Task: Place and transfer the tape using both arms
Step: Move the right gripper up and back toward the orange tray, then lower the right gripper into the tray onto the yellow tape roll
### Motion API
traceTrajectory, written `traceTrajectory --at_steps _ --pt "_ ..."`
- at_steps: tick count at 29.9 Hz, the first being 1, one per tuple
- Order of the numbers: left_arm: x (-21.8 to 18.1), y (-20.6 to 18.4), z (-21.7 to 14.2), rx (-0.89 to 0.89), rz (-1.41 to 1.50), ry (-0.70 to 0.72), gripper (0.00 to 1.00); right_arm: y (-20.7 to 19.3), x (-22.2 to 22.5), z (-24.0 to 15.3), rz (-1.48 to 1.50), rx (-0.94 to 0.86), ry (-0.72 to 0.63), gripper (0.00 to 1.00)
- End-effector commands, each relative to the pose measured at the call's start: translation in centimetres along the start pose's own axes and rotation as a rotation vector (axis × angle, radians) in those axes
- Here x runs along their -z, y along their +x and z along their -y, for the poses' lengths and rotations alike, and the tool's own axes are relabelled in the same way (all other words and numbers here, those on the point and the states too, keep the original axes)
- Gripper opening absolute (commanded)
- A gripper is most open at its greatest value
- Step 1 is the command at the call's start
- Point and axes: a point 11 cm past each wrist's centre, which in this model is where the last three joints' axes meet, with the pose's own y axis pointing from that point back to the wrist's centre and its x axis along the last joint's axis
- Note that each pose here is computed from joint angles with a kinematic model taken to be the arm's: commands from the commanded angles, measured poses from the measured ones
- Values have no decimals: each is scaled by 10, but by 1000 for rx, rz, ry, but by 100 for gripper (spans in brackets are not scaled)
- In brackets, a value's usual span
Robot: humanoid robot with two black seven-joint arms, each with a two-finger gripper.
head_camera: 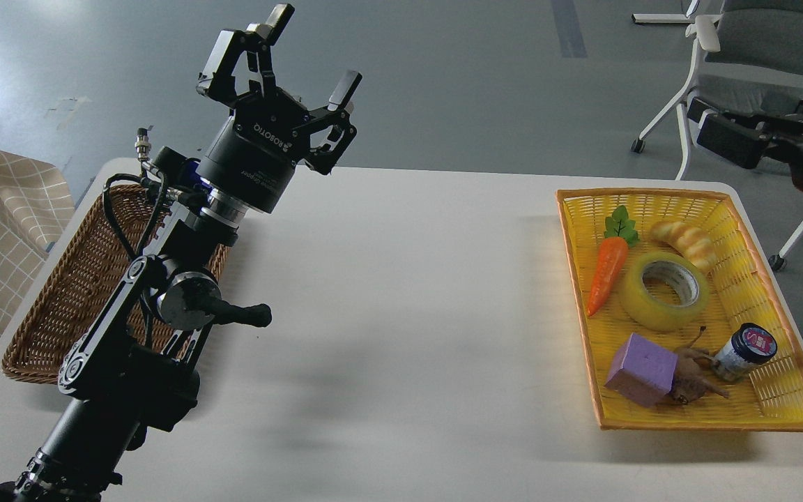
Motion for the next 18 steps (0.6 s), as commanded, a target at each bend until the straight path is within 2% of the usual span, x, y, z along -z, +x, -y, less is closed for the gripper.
traceTrajectory --at_steps 1,2,9,14,18 --pt "0 2 -1 -2 2 2 98 -24 -16 10 -85 72 -77 100" --pt "0 1 -1 -2 -1 0 98 -35 -20 14 -84 108 -85 100" --pt "1 1 -1 -2 -4 1 98 -45 -8 25 -96 141 -56 100" --pt "1 1 -1 -4 -6 1 98 -85 18 34 16 183 -4 100" --pt "1 1 -1 0 -1 5 98 -101 20 32 59 206 -7 100"
